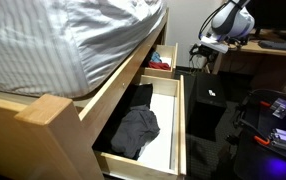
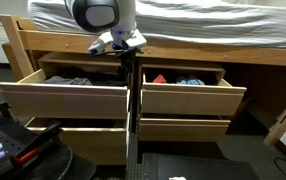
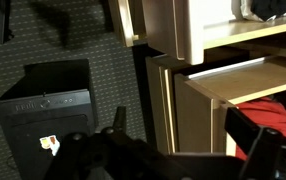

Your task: Close the two upper drawers

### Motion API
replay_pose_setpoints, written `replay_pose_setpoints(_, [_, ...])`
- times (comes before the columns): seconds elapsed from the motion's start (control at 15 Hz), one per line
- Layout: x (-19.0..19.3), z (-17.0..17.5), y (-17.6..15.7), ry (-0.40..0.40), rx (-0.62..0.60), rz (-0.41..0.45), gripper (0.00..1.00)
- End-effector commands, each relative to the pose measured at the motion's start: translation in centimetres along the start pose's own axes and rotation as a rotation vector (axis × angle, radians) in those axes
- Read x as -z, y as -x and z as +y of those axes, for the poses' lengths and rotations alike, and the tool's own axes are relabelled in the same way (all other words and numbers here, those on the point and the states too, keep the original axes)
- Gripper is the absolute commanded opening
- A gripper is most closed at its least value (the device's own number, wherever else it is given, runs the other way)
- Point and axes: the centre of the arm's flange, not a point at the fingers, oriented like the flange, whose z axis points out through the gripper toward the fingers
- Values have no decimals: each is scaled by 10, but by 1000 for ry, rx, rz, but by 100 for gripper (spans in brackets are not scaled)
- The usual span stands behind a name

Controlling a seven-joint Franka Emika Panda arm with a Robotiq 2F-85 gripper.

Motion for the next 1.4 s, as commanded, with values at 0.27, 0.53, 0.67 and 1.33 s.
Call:
replay_pose_setpoints(0.27, [-7, 4, -14, 98, 50, -7, 100])
replay_pose_setpoints(0.53, [-9, 30, -73, 268, 83, -161, 100])
replay_pose_setpoints(0.67, [-1, 48, -108, 330, 43, -143, 100])
replay_pose_setpoints(1.33, [-33, 57, -167, 159, -203, 189, 100])
